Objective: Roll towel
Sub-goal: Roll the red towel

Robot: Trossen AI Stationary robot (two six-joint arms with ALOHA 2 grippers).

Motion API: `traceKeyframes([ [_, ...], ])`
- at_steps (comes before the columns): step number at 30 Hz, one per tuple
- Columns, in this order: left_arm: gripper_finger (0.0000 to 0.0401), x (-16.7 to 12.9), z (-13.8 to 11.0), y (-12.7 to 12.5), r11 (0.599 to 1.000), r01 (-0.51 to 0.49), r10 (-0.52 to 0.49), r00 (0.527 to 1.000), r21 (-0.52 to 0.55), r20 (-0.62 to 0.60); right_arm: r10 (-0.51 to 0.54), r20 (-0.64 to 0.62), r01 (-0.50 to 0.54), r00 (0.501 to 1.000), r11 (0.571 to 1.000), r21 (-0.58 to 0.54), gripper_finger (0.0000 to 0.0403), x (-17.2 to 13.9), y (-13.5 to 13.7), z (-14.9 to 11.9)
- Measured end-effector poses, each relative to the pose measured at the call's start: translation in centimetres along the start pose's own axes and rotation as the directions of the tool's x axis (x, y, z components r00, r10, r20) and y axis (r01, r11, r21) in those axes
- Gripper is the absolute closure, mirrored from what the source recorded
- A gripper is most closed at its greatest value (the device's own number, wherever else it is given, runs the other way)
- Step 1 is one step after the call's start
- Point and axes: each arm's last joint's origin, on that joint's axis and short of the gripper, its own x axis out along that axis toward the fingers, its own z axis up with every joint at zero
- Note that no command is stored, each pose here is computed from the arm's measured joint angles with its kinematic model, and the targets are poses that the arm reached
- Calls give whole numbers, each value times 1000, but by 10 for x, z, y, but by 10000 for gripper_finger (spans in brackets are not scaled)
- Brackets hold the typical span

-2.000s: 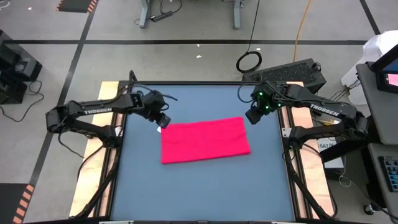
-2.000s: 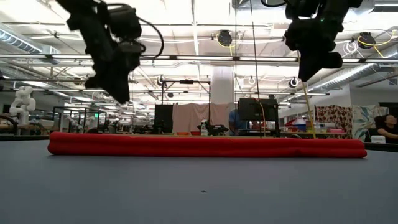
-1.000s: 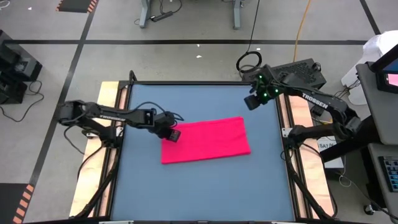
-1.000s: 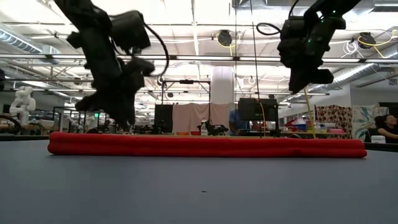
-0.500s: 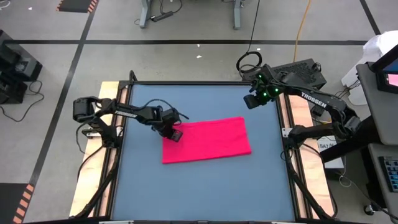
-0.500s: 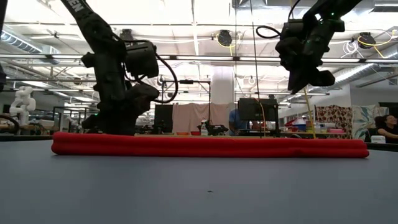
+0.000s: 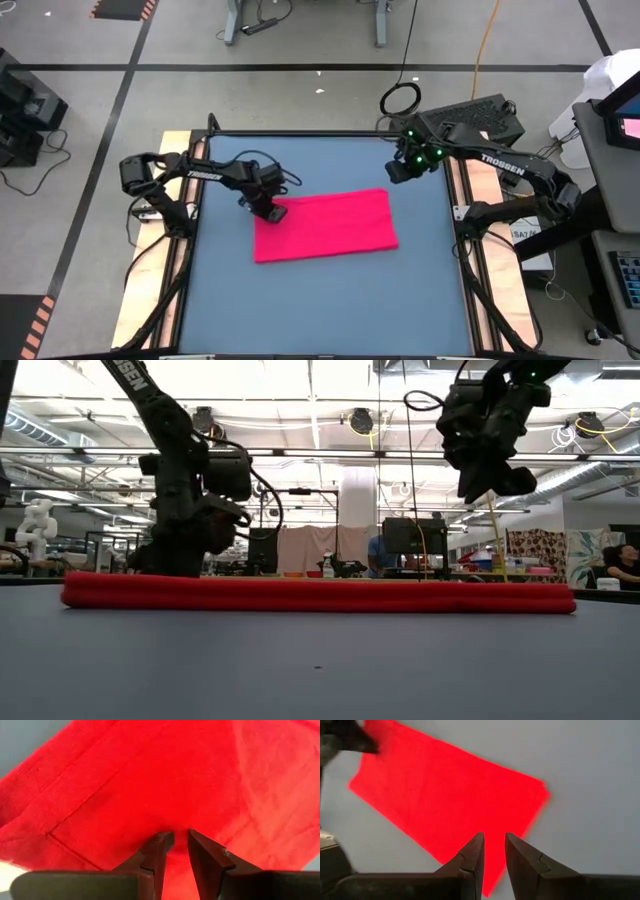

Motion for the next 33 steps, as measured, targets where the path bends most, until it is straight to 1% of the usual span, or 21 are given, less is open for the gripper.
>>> traceKeyframes([
  [2, 313, -12, -1, -6, 1000, 3, -3, 1000, -18, 11, -25, 18, 25, 1000, 999, -21, 335, 2, 4, -2],
  [4, 313, -28, 1, -16, 1000, 21, -21, 997, -7, 71, -36, 27, 37, 999, 998, -45, 335, 4, 8, -3],
  [6, 313, -43, -4, -21, 1000, 12, -10, 995, -22, 96, -47, 40, 50, 998, 997, -64, 335, 5, 11, -4],
  [8, 313, -59, -9, -29, 999, 34, -31, 988, -16, 148, -50, 65, 55, 997, 996, -74, 335, 6, 14, -4],
  [12, 313, -82, -27, -41, 995, 96, -87, 972, -32, 221, -26, 103, 31, 994, 999, -39, 335, 6, 18, -1],
  [14, 313, -88, -36, -46, 992, 114, -97, 964, -52, 246, -10, 121, 12, 993, 1000, -9, 335, 6, 20, 0],
  [16, 313, -91, -44, -47, 990, 110, -85, 965, -91, 248, 1, 131, -2, 991, 1000, 12, 335, 6, 22, 1],
  [17, 313, -92, -47, -46, 988, 101, -70, 968, -118, 242, 6, 134, -9, 991, 1000, 22, 335, 7, 23, 1],
  [19, 313, -90, -50, -42, 985, 49, -10, 974, -164, 228, 14, 135, -19, 991, 999, 33, 335, 7, 25, 0],
  [23, 305, -88, -48, -31, 985, -55, 87, 979, -166, 187, 22, 120, -24, 993, 1000, 19, 335, 10, 30, -4],
  [25, 291, -87, -45, -24, 979, -105, 135, 976, -174, 168, 27, 110, -28, 994, 1000, 3, 335, 11, 34, -7],
  [27, 273, -86, -39, -18, 973, -149, 181, 967, -176, 177, 29, 104, -28, 994, 1000, -11, 335, 12, 36, -10],
  [30, 241, -81, -27, -6, 965, -189, 217, 964, -180, 152, 18, 105, -15, 994, 999, -30, 335, 14, 40, -13],
  [33, 213, -74, -15, 3, 966, -228, 243, 963, -123, 120, 10, 108, -5, 994, 999, -45, 335, 15, 43, -16],
])
